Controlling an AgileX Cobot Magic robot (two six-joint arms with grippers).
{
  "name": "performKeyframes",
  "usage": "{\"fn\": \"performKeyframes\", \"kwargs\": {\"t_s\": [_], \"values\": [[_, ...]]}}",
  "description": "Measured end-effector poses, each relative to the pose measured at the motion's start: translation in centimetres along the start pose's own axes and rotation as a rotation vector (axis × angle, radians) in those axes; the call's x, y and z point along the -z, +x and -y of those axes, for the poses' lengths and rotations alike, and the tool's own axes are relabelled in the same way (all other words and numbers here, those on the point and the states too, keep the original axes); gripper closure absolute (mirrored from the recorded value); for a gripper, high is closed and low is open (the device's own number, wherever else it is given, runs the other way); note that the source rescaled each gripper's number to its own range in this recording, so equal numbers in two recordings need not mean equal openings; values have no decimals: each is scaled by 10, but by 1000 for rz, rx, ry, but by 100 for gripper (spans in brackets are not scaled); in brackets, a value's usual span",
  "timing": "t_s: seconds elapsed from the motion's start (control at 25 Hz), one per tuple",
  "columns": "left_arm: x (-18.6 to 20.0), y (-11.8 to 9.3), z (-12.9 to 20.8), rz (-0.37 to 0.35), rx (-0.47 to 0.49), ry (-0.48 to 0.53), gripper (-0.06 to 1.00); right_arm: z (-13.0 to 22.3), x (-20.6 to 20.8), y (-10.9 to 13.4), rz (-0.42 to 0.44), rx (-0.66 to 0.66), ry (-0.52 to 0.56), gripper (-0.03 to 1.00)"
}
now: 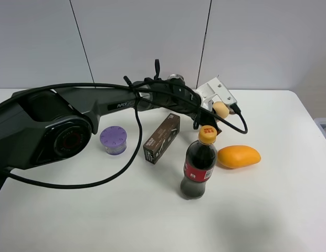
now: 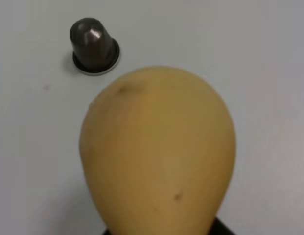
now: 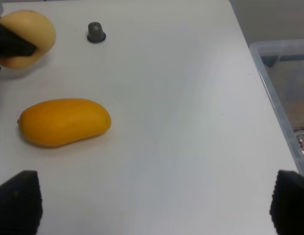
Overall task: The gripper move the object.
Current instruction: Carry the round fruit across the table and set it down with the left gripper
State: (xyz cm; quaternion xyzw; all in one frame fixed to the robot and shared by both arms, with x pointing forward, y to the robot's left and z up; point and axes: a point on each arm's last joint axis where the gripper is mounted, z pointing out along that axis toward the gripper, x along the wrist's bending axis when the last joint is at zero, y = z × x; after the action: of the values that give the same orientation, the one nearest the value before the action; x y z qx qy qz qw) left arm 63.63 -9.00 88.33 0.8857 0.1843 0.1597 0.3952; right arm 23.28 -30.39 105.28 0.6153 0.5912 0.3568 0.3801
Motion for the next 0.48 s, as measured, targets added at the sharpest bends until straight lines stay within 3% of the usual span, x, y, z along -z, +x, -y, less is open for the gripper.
{"fn": "performKeyframes", "kwargs": {"t_s": [0.48], "values": [[-20, -3, 24, -6, 3, 36, 94, 0, 0, 0, 0, 0, 0, -3]]}}
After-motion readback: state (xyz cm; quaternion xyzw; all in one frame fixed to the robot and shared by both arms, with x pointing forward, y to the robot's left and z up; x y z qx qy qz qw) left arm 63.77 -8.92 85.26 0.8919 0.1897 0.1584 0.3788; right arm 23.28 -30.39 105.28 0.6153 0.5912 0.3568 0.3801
